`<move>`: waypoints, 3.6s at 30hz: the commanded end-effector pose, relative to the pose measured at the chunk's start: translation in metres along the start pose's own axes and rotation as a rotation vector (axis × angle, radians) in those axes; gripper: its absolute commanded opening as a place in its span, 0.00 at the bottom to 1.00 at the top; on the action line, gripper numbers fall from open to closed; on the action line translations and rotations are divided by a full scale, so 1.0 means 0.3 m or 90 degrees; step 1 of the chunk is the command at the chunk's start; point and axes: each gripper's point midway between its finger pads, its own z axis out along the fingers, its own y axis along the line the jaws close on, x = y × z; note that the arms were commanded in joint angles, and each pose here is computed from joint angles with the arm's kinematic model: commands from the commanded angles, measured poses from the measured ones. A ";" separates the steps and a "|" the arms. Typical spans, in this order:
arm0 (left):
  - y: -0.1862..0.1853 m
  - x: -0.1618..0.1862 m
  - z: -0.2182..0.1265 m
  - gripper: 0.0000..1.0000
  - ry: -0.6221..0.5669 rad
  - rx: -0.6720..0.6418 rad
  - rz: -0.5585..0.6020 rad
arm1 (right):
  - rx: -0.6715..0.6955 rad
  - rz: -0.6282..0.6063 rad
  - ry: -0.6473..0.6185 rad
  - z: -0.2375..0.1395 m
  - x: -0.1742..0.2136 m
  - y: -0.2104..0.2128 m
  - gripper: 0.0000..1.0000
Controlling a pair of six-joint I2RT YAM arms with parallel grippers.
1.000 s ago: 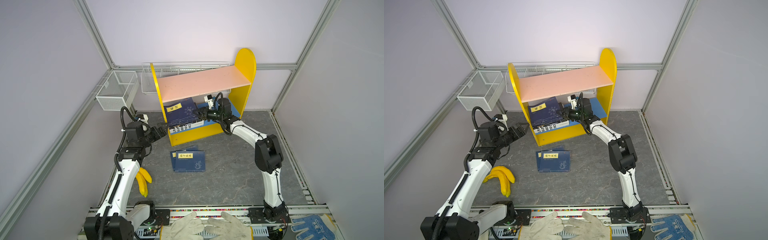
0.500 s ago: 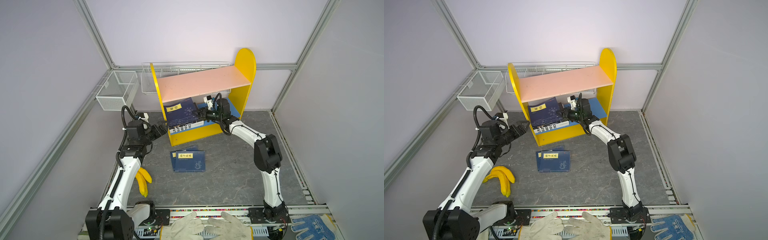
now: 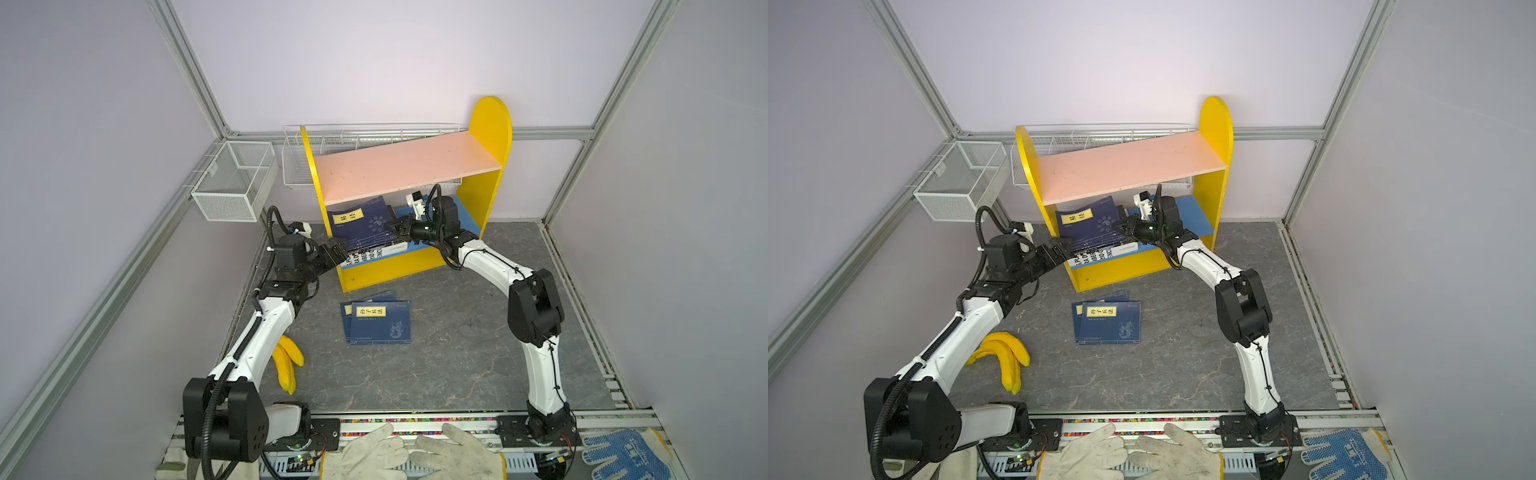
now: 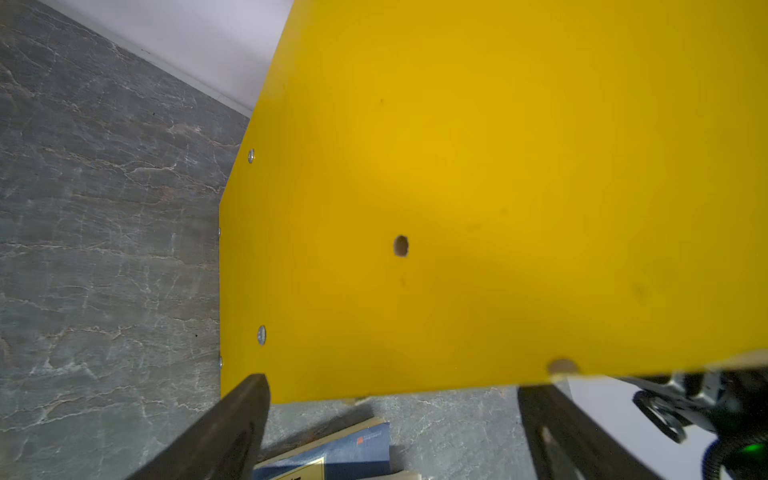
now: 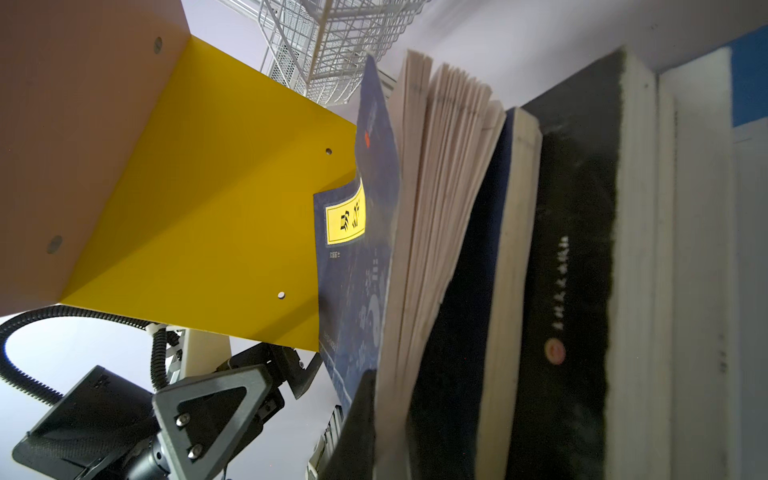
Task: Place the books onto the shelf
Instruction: 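Push the blue book against the shelved books with the right gripper while left holds, then release the book and lower both grippers to the blue books on the table, then grasp the top blue book edges with both grippers and tilt it up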
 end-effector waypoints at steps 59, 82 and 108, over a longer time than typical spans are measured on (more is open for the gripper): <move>0.038 0.353 -0.261 0.92 0.126 0.043 0.041 | 0.242 -0.226 -0.101 -0.508 0.157 0.079 0.64; 0.235 0.677 -0.088 0.91 0.198 -0.094 0.004 | 0.292 0.028 0.067 -0.373 0.816 -0.442 0.79; 0.097 0.846 0.027 0.89 0.264 -0.010 -0.038 | 0.176 0.058 0.097 -0.254 0.824 -0.332 0.50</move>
